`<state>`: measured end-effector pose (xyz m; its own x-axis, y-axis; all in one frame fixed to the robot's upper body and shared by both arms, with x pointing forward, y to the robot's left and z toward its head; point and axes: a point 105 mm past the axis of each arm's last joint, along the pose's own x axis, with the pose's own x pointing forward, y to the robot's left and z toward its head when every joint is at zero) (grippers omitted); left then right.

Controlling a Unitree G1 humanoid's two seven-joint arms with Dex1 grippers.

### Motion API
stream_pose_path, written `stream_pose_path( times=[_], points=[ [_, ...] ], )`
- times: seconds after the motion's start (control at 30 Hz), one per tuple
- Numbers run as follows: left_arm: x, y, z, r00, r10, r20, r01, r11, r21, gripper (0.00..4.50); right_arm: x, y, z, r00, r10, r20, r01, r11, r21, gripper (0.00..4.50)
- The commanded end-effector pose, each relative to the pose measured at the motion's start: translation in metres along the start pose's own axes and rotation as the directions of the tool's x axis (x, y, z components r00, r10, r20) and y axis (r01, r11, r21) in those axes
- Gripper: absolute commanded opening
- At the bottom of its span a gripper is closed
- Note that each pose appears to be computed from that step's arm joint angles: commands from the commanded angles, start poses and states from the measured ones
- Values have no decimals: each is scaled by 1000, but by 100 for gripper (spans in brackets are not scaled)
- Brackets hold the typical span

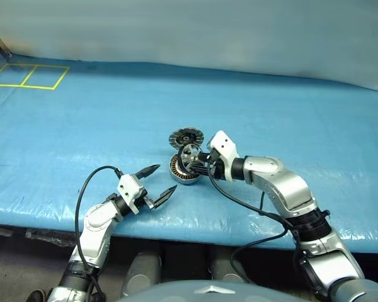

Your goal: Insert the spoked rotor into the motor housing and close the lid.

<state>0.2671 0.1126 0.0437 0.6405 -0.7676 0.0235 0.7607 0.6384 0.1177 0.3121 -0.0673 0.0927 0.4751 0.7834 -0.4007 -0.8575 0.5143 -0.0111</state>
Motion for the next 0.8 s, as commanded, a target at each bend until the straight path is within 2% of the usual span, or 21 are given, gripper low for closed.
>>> stream_pose_path(
  times=[0.03,0.6,0.67,0.77,0.8],
  points=[
    [-1,2,4,1000,14,23,-14,1000,15,441,-4,3,13,1000,1,20,0,999,-54,164],
    [0,2,3,999,23,22,-24,1000,15,441,-3,-1,4,999,-27,-31,25,998,-61,164],
    [-1,3,3,999,25,21,-25,1000,15,441,-3,-2,4,999,-30,-31,28,997,-66,236],
    [0,3,2,1000,24,20,-25,1000,16,441,-3,-2,6,999,-32,-27,30,997,-75,321],
    [0,3,2,1000,24,20,-24,1000,16,441,-3,-2,6,999,-32,-26,29,997,-76,321]
  ],
)
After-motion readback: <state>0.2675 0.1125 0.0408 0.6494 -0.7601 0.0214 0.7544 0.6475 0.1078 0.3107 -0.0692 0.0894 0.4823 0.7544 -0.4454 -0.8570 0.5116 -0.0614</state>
